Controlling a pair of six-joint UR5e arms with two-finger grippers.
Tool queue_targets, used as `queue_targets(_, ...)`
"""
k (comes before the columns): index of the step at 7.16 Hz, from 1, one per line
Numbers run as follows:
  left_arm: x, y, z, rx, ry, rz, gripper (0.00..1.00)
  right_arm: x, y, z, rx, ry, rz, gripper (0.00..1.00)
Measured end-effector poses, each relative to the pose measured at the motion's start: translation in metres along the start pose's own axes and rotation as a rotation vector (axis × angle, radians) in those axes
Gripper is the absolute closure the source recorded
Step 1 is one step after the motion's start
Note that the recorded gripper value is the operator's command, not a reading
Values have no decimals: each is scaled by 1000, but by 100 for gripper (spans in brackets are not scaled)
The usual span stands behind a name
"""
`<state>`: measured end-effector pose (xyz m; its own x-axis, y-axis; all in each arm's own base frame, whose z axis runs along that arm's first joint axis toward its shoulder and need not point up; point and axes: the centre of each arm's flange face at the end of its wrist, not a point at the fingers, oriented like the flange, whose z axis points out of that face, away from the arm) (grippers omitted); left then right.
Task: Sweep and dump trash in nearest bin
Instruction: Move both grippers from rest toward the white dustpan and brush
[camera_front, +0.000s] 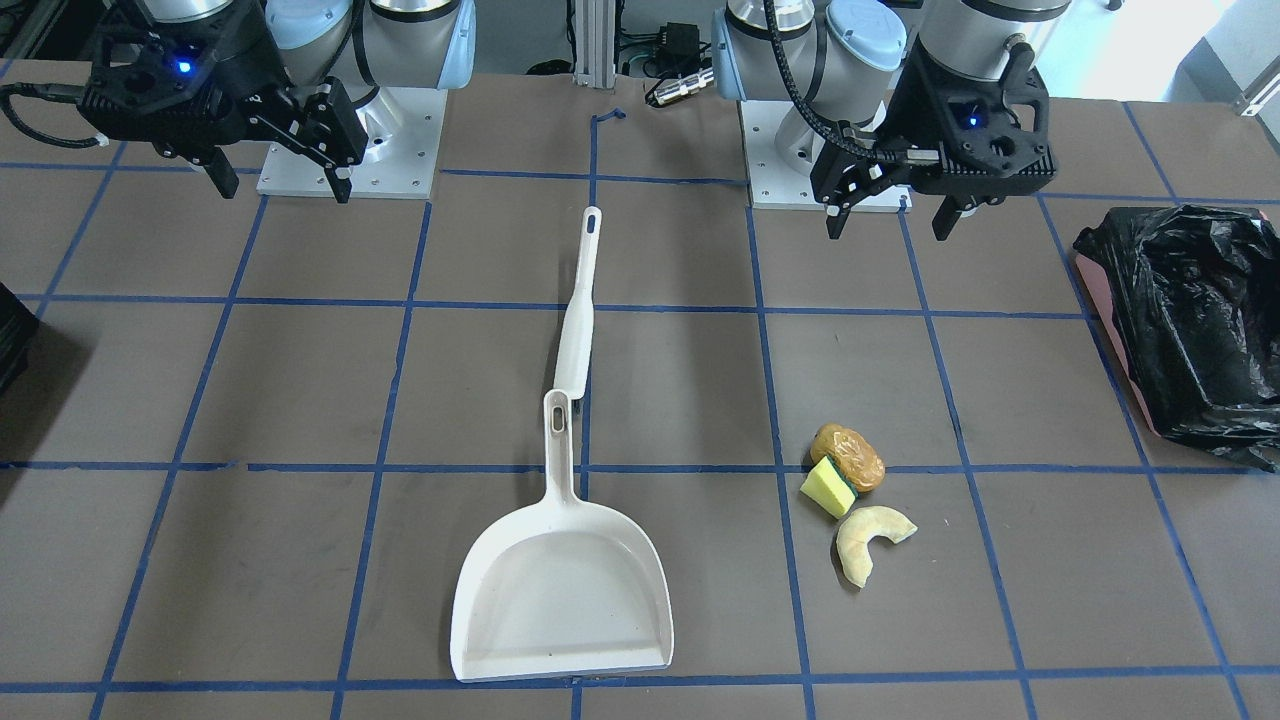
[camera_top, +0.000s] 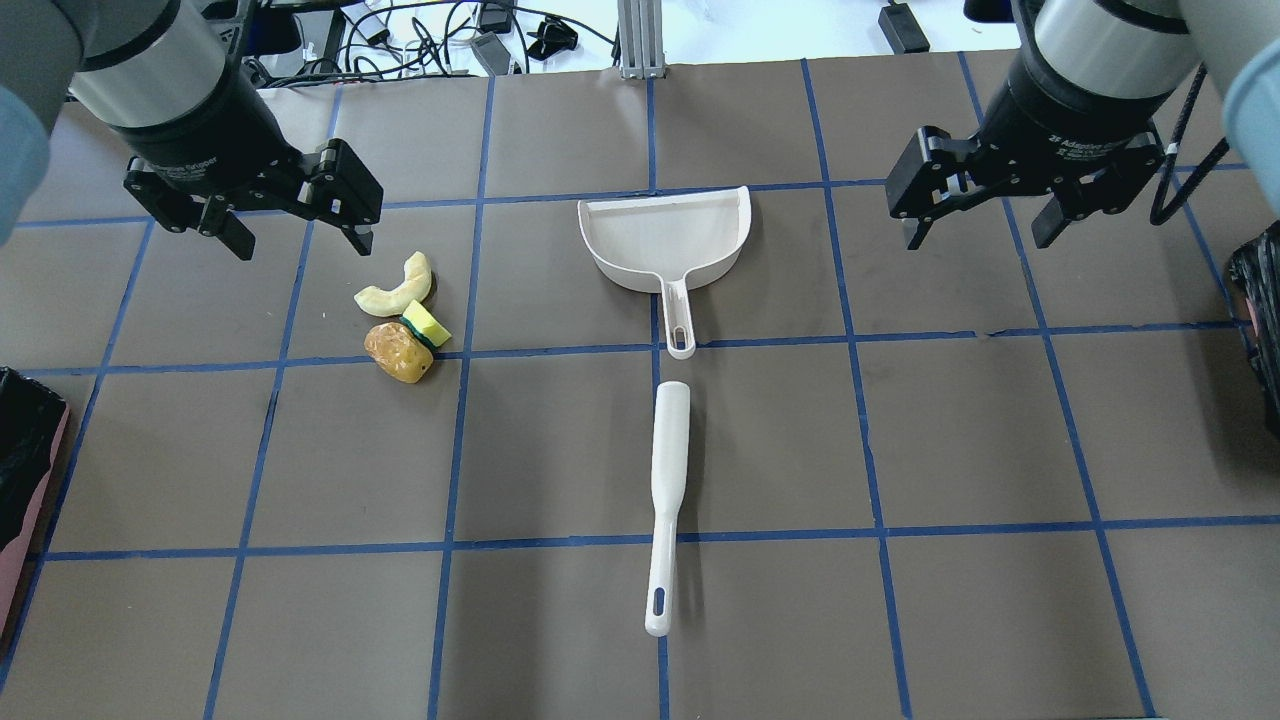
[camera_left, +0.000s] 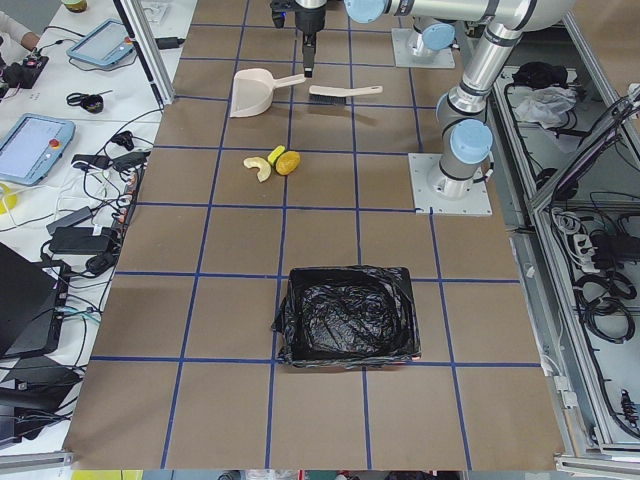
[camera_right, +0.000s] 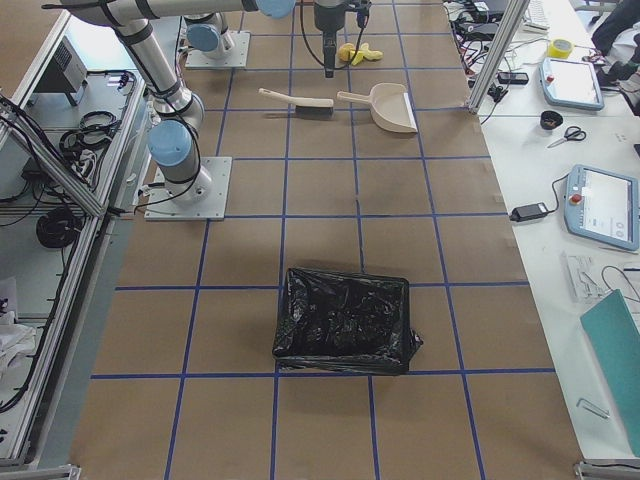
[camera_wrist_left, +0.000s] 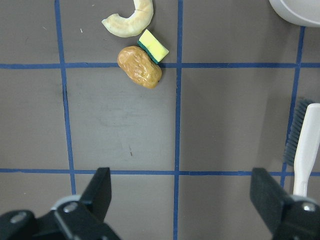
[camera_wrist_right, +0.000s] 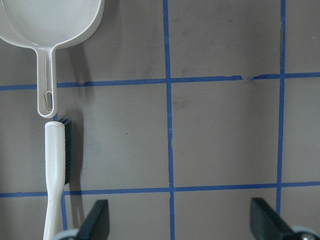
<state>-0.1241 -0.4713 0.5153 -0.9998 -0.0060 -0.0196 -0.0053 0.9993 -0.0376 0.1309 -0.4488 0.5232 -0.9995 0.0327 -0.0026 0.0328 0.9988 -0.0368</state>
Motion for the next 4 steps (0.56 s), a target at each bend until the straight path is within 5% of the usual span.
queue_targets(4,0,-1,2,-7,2,-1,0,0,1,3,-14,-1,-4,0)
